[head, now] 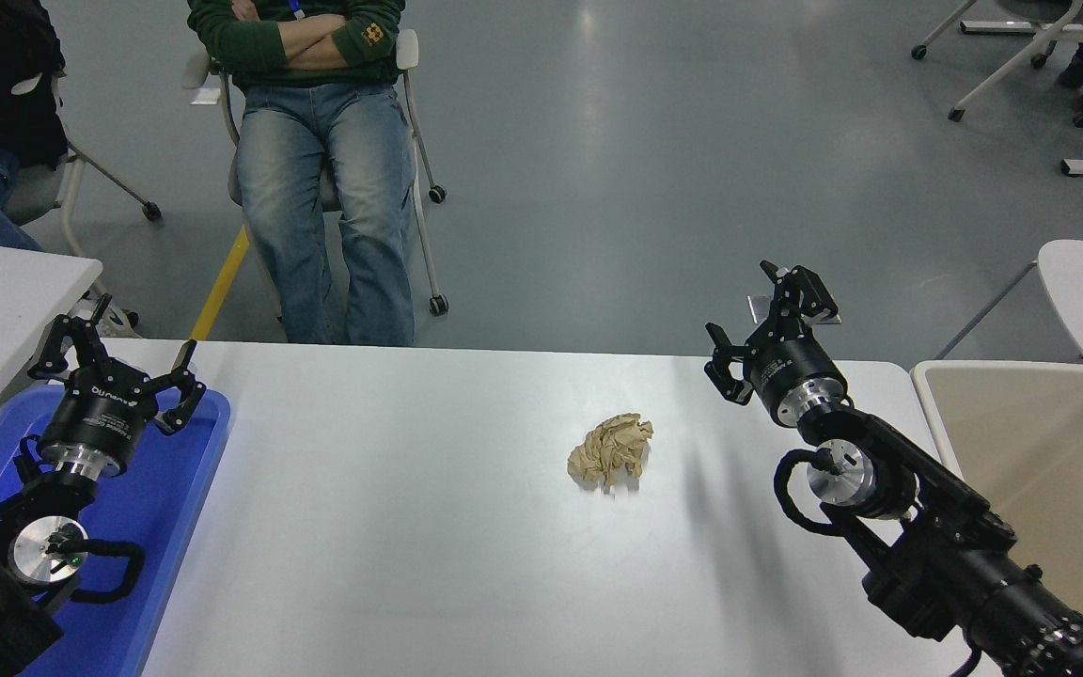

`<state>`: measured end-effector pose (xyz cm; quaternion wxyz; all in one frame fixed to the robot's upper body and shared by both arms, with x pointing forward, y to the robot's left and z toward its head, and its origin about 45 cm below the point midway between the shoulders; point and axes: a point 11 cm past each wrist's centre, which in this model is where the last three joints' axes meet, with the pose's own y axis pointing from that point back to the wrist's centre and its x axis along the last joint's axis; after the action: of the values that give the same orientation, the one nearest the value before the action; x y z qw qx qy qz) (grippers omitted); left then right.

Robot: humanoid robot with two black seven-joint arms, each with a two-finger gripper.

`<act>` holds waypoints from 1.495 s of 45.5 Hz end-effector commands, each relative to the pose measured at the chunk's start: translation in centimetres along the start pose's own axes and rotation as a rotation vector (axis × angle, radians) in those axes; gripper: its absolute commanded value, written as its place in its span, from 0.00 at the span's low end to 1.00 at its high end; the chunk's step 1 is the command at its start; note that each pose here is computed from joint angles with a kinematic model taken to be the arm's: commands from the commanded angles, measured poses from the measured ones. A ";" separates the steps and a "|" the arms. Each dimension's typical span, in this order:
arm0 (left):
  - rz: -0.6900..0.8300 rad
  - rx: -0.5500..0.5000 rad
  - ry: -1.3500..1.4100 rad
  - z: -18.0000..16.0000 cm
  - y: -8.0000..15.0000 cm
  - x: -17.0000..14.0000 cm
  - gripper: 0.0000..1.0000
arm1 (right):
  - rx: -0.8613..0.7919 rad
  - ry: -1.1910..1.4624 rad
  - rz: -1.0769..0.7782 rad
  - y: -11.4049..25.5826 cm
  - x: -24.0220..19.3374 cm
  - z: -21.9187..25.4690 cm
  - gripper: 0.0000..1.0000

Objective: Clean the table surface

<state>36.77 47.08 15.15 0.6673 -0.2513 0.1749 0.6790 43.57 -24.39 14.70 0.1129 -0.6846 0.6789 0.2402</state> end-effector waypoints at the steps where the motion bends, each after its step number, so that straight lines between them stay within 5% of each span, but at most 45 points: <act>1: 0.000 0.001 0.000 0.0 0.0 0.0 1.00 | 0.017 -0.007 0.021 0.0 0.5 0.1 1.00; 14: 0.000 0.000 0.000 0.0 0.0 0.0 1.00 | -0.012 0.050 -0.023 0.3 -0.3 1.1 1.00; 36: 0.000 0.001 0.000 0.0 0.0 0.0 1.00 | -0.282 0.883 -0.405 1.5 -4.8 6.6 1.00; 52: 0.000 0.001 0.000 0.0 0.0 0.0 1.00 | -0.567 1.223 -0.367 -0.2 -5.8 4.9 1.00; 68: 0.000 0.001 0.000 0.0 0.0 0.0 1.00 | -0.666 1.472 -0.483 -0.4 -11.3 5.5 1.00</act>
<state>36.77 47.07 15.14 0.6674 -0.2510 0.1753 0.6788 43.30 -14.57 14.21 -0.4498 -0.8122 0.3661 -0.0633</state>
